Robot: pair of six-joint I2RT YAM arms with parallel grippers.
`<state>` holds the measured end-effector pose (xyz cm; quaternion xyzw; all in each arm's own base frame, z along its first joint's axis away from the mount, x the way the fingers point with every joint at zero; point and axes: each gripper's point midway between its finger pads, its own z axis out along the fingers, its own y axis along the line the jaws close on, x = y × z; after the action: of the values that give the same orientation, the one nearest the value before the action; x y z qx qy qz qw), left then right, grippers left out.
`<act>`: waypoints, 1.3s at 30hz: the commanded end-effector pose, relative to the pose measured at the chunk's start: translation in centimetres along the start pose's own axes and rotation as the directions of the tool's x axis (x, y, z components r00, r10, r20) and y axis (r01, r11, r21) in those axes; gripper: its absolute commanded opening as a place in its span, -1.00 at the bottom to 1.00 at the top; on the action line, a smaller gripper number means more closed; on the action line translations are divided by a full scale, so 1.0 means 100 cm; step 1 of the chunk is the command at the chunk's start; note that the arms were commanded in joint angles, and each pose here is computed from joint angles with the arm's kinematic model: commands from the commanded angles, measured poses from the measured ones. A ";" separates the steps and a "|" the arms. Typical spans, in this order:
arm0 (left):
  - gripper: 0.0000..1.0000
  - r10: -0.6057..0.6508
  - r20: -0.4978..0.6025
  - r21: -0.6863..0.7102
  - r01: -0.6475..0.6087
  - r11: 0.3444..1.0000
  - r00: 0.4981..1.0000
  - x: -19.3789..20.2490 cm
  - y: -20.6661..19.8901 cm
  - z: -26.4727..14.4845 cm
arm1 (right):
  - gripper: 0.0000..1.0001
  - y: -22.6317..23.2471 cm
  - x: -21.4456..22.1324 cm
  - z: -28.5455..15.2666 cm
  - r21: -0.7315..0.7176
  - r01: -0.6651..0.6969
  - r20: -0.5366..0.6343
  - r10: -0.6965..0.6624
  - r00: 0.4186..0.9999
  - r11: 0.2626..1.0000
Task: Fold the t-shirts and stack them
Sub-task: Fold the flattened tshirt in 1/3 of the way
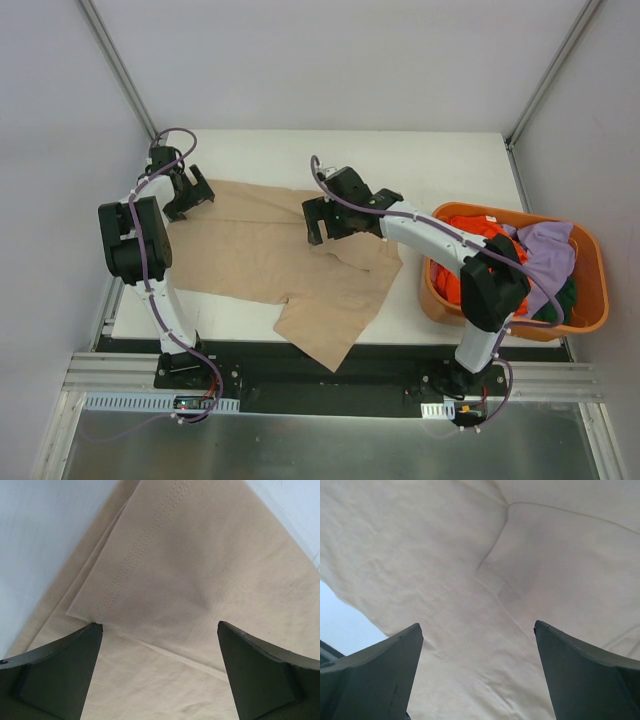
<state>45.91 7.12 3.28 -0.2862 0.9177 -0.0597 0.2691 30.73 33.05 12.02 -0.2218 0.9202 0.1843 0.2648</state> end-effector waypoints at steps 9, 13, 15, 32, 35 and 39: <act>0.98 -0.098 -0.011 -0.032 0.098 0.995 0.995 0.006 0.003 -0.004 | 0.92 -0.067 0.006 0.011 0.297 -0.240 0.038 0.240 0.970 0.924; 0.98 -0.150 0.021 -0.096 0.151 0.984 0.989 0.004 0.013 -0.003 | 0.92 -0.064 0.020 0.033 0.313 -0.265 -0.016 0.284 0.959 0.912; 0.98 -0.177 0.017 -0.094 0.178 0.979 0.984 0.006 0.012 -0.004 | 0.92 -0.058 0.027 0.043 0.297 -0.273 -0.038 0.297 0.954 0.915; 0.98 -0.188 -0.001 -0.133 0.186 0.974 0.982 0.009 0.018 -0.003 | 0.92 -0.088 0.053 0.100 0.270 -0.365 -0.152 0.414 0.897 0.891; 0.98 -0.191 -0.015 -0.127 0.187 0.974 0.982 0.007 0.014 0.001 | 0.92 -0.094 0.043 0.104 0.237 -0.382 -0.159 0.423 0.892 0.893; 0.98 -0.197 -0.010 -0.122 0.194 0.973 0.980 0.000 0.010 0.005 | 0.92 -0.108 0.025 0.111 0.213 -0.398 -0.152 0.433 0.889 0.892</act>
<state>45.79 7.91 3.26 -0.3789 0.8881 -0.0418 0.2568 37.46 29.02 3.04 -0.0128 0.9756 0.1290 0.1771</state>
